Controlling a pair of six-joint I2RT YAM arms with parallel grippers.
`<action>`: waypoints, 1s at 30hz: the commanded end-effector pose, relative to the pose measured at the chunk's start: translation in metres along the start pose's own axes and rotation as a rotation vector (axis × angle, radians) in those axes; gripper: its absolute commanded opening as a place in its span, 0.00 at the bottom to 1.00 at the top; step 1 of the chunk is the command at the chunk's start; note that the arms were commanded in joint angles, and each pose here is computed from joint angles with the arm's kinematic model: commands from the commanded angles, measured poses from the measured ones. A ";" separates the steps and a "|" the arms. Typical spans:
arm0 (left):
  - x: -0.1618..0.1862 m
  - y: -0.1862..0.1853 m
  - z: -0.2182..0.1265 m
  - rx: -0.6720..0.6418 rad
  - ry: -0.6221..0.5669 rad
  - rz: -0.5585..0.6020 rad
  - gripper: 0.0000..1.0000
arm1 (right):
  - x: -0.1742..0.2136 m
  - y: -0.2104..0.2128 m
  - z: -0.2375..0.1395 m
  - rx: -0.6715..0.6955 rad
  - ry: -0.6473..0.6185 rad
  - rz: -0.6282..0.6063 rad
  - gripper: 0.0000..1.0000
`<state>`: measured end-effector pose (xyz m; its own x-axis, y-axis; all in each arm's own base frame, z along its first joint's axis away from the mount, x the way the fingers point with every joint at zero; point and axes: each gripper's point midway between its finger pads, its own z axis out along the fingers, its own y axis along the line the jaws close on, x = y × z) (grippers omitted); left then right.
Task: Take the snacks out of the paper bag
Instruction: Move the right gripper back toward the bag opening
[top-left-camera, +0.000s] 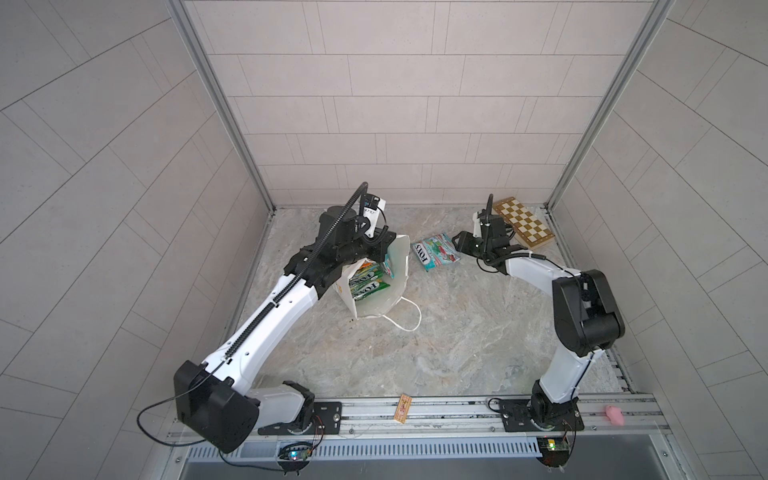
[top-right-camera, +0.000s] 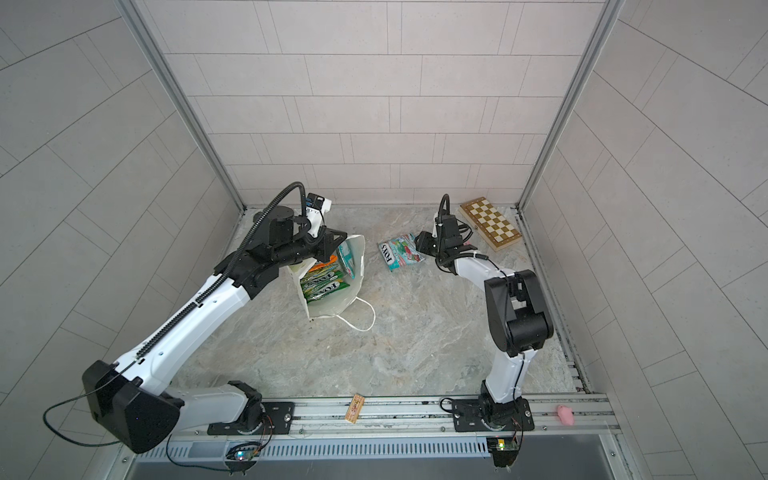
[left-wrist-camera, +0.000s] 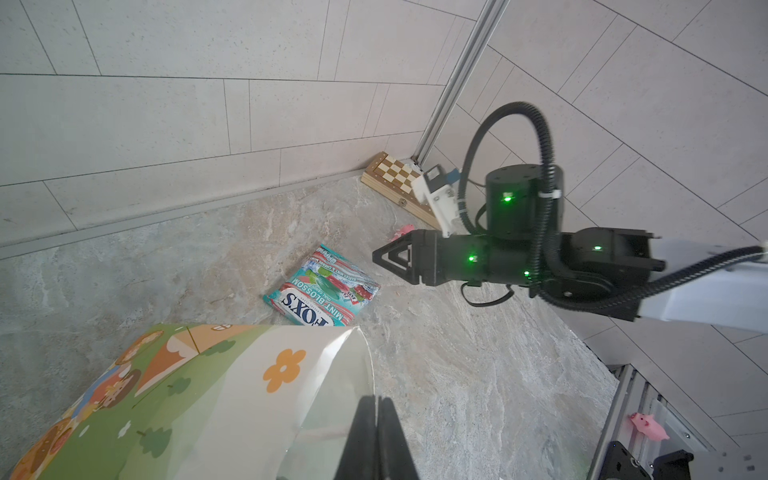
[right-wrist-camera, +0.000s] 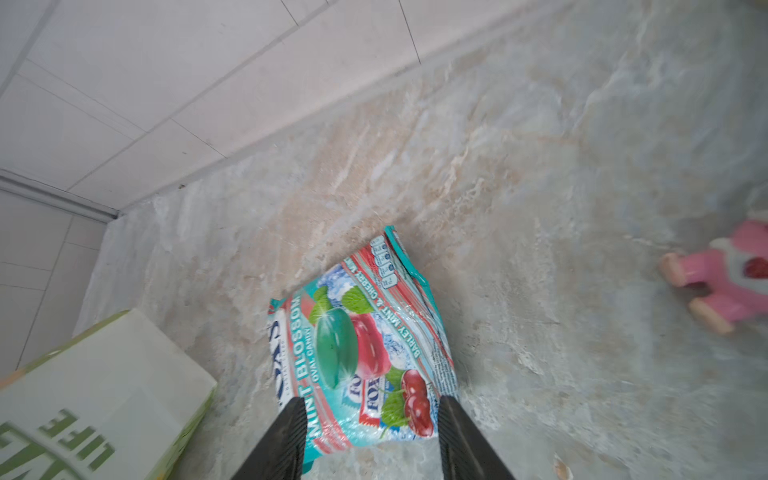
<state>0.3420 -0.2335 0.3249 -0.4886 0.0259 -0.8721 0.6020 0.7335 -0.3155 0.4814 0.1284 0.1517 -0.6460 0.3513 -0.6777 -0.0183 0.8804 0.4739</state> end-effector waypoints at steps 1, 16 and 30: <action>0.000 -0.005 0.001 0.020 -0.003 0.022 0.00 | 0.004 0.021 -0.031 -0.040 -0.011 -0.093 0.53; -0.001 -0.009 -0.001 0.027 -0.007 0.026 0.00 | 0.056 0.144 -0.130 -0.283 -0.130 -0.334 0.52; 0.000 -0.009 0.001 0.025 -0.002 0.026 0.00 | 0.135 0.232 -0.143 -0.540 -0.033 -0.392 0.44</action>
<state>0.3395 -0.2369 0.3245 -0.4889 0.0316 -0.8717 0.6094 0.7274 -0.3154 0.2870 0.3187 0.2474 -0.4924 0.0455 -0.8692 -0.6062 0.6987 0.3800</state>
